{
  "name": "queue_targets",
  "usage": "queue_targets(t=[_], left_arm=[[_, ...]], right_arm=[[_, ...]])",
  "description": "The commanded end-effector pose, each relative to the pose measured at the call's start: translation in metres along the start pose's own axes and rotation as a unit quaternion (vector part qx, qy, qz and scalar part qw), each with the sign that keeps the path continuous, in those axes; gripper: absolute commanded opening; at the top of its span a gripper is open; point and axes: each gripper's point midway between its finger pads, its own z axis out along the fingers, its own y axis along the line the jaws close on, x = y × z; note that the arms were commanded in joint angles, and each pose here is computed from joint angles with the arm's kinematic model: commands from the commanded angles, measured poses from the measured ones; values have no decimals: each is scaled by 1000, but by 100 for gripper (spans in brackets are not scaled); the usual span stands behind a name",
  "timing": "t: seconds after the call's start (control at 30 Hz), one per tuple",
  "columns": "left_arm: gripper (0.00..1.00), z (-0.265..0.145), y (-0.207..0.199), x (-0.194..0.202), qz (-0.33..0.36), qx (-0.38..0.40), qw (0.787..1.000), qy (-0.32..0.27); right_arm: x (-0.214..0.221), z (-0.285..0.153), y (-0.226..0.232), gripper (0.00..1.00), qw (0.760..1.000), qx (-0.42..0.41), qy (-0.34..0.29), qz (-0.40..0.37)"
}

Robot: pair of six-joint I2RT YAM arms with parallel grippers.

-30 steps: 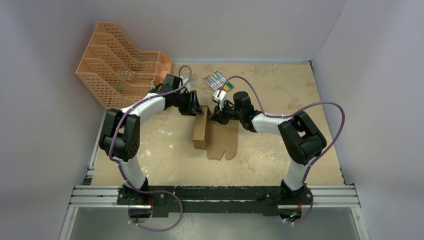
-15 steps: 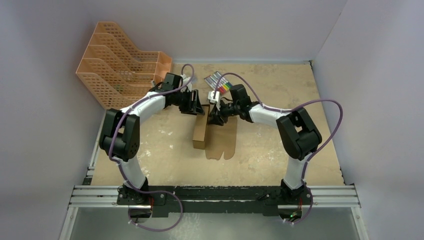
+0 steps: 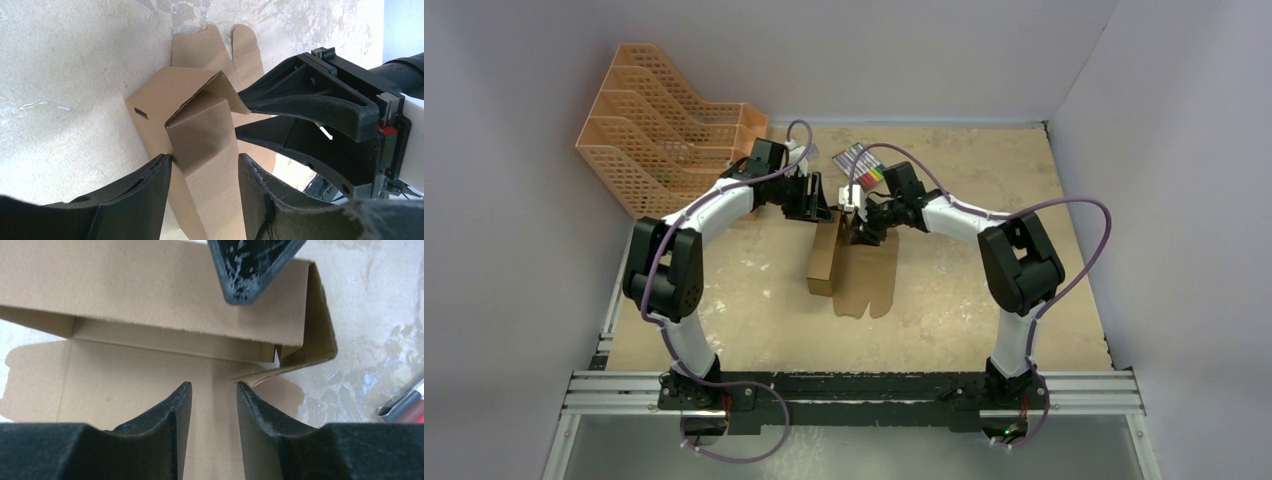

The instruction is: Fold the paper box

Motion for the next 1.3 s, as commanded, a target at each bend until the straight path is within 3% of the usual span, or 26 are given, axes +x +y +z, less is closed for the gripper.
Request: queue_targets(t=[0.0, 0.27, 0.5, 0.8, 1.07, 1.27], left_arm=[[52, -7, -1, -19, 20, 5, 1000, -21], [53, -7, 2, -14, 14, -2, 1000, -18], [54, -5, 5, -11, 4, -6, 1000, -16], [52, -5, -2, -8, -1, 9, 1000, -12], [51, -6, -6, 4, -2, 15, 1000, -1], [51, -4, -8, 10, -1, 17, 1000, 7]], right_arm=[[2, -24, -17, 42, 999, 30, 35, -22], [1, -70, -47, 44, 997, 72, 30, -13], [0, -85, -98, 42, 988, 150, 22, -34], [-34, -73, -161, 43, 967, 236, -75, -55], [-40, -38, -167, 44, 972, 196, -124, -28], [-47, -14, -139, 44, 981, 108, -159, -12]])
